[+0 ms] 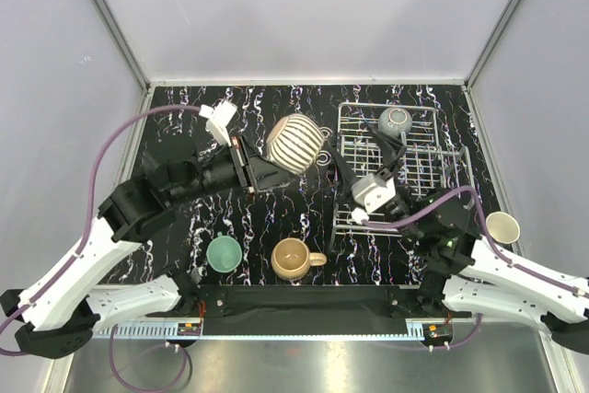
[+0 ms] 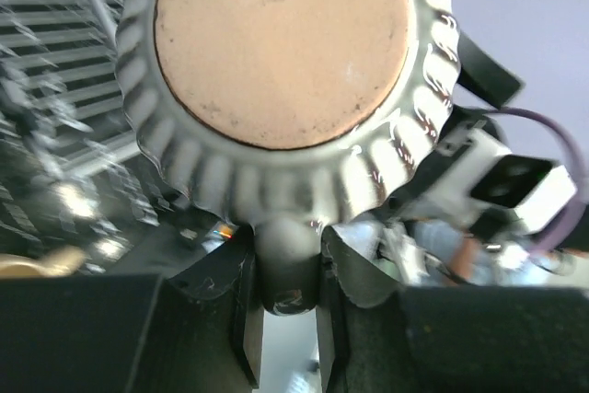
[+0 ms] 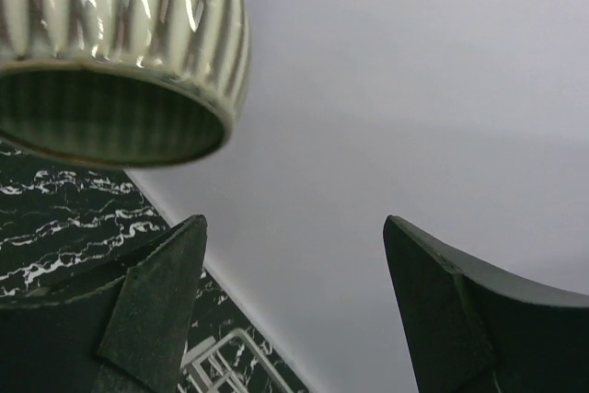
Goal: Load the cups into the dish rack
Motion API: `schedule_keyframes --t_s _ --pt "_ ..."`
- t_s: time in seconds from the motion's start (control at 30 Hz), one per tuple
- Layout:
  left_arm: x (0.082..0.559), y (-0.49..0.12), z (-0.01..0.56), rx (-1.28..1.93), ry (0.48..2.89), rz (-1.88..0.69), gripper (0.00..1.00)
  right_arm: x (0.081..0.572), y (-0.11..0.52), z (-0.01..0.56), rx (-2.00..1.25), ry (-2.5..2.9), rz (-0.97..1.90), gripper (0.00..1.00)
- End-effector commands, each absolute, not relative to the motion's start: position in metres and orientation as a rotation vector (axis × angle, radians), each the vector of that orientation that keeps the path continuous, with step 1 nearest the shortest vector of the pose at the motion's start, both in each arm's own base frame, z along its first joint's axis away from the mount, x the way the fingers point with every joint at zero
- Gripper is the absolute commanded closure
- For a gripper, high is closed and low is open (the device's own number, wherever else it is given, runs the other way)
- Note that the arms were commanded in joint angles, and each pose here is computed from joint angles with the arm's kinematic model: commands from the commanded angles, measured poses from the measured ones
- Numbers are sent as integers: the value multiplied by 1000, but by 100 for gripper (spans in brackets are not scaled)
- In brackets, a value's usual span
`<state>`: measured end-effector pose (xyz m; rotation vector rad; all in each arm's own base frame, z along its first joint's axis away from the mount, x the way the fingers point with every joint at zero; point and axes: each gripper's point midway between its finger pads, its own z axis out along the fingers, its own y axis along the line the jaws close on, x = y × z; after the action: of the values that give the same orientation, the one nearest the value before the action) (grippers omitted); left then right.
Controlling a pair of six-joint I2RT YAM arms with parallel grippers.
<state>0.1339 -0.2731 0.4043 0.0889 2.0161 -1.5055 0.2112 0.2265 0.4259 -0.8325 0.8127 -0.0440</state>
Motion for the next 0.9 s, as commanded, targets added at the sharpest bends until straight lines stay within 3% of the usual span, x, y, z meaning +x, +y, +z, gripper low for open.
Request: schedule_keyframes --t_s 0.0,0.4,0.63,0.87 --pt "165 -250 446 163 1797 -1247 100 224 186 446 -645 1018 -55 15" --pt "267 -273 433 315 1759 -714 100 261 117 469 -229 1474 -88 16" --pt "335 -295 409 427 1761 -559 100 319 97 416 -197 1788 -143 14" --pt "412 -315 380 518 1766 -481 100 351 50 380 100 1981 -63 13"
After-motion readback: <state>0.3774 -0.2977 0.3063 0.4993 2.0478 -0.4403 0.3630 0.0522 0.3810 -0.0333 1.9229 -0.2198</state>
